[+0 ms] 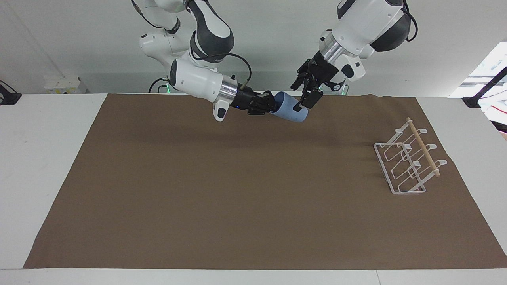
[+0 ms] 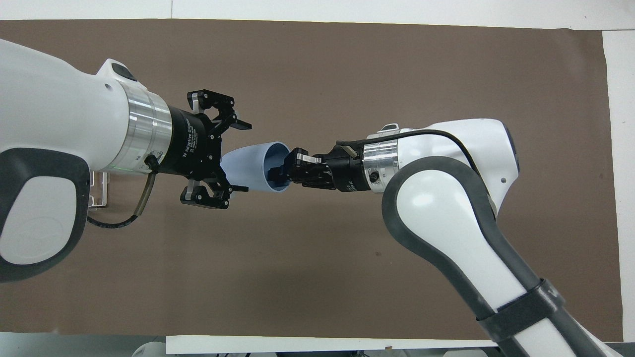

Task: Hang cup on cup holder
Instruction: 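Grasp the cup rim with the left gripper and open the right gripper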

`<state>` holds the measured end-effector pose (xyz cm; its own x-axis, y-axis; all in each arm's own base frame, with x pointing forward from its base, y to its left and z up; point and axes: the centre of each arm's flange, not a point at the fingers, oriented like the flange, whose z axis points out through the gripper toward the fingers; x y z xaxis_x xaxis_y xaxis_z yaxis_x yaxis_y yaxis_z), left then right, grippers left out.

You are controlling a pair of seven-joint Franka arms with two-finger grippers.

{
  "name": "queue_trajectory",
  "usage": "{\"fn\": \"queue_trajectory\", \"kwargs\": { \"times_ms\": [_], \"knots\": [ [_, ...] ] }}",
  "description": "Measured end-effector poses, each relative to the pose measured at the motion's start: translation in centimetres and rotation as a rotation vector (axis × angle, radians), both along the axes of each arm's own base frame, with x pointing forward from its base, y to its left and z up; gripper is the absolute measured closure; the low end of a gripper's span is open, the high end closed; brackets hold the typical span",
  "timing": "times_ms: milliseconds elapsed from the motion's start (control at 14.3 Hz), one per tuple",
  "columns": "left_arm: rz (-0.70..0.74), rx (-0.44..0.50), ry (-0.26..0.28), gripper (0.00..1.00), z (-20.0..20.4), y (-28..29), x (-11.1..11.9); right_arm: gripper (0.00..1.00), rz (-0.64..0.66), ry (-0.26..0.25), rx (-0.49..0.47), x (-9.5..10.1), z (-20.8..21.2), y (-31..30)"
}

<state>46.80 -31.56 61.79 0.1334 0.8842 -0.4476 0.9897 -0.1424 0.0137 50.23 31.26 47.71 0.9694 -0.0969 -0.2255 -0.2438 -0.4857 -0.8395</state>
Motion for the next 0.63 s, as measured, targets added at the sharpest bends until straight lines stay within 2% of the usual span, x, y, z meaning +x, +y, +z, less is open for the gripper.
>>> {"fn": "queue_trajectory", "kwargs": {
  "times_ms": [630],
  "knots": [
    [0.038,-0.003,-0.019,0.00,-5.1,-2.3,-1.1,0.96,-0.001,0.000,0.000,0.0,0.0,-0.1]
  ]
}}
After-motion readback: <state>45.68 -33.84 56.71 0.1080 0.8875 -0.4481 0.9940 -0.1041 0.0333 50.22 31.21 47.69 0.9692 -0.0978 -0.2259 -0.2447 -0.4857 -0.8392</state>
